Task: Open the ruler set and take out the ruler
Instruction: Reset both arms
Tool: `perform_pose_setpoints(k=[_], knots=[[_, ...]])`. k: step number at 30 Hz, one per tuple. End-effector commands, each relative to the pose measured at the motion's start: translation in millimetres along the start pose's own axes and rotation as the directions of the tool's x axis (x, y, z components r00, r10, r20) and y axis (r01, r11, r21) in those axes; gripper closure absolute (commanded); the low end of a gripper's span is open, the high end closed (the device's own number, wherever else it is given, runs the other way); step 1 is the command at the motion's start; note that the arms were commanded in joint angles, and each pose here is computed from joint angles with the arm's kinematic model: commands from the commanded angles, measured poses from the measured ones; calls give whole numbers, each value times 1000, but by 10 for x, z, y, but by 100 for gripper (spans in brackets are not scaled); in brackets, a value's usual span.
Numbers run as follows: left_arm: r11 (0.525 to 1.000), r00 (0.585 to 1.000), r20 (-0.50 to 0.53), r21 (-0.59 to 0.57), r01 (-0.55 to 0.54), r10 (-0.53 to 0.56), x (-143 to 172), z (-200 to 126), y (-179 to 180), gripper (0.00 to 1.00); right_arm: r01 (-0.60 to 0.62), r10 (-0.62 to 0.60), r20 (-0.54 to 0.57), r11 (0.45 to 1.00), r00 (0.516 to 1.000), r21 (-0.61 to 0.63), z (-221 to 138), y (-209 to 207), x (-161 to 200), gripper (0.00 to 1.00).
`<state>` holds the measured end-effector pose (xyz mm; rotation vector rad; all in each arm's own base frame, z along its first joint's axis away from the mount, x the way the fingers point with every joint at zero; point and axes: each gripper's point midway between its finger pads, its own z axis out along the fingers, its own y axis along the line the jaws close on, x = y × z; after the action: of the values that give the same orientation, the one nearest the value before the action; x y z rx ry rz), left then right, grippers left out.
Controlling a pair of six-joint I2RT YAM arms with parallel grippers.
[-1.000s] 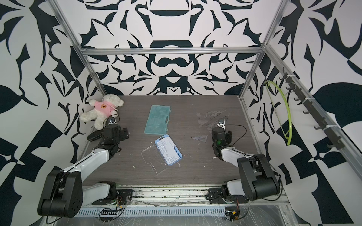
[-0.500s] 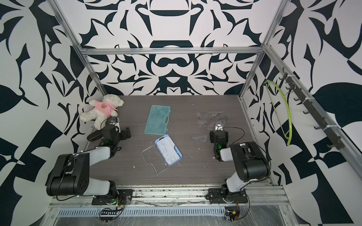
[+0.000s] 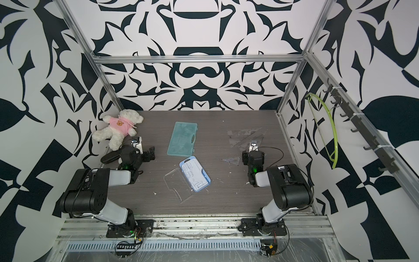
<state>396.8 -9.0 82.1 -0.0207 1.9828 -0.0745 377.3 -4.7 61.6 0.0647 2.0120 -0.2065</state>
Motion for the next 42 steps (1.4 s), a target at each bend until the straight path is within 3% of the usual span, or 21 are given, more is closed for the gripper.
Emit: perform_pose_setpoints(k=[1, 3, 4, 5, 17, 23, 42], knots=[[1000, 1000, 23, 12, -13, 13, -26, -21, -35, 1, -30, 31, 66, 1000, 997, -9, -16, 0, -208, 19], [1000, 1000, 26, 9, -14, 14, -30, -26, -33, 1, -32, 32, 67, 999, 997, -8, -19, -5, -211, 15], [1000, 1000, 26, 7, -16, 15, -24, -30, -37, 1, -32, 32, 68, 999, 997, -8, -21, -3, -210, 1], [1000, 999, 28, 8, -17, 17, -28, -29, -43, 1, -31, 32, 69, 999, 997, -8, -23, -6, -212, 0], [1000, 999, 31, 1, -22, 22, -27, -34, -42, 1, -23, 23, 63, 1000, 998, -11, -21, 11, -198, 0], [1000, 999, 33, -1, -22, 22, -31, -33, -38, 1, -3, 8, 50, 995, 999, -100, 7, 158, -201, 0], [1000, 999, 33, -2, -20, 20, -26, -39, -41, 1, 0, 5, 60, 995, 998, -96, -26, 137, -197, 0]])
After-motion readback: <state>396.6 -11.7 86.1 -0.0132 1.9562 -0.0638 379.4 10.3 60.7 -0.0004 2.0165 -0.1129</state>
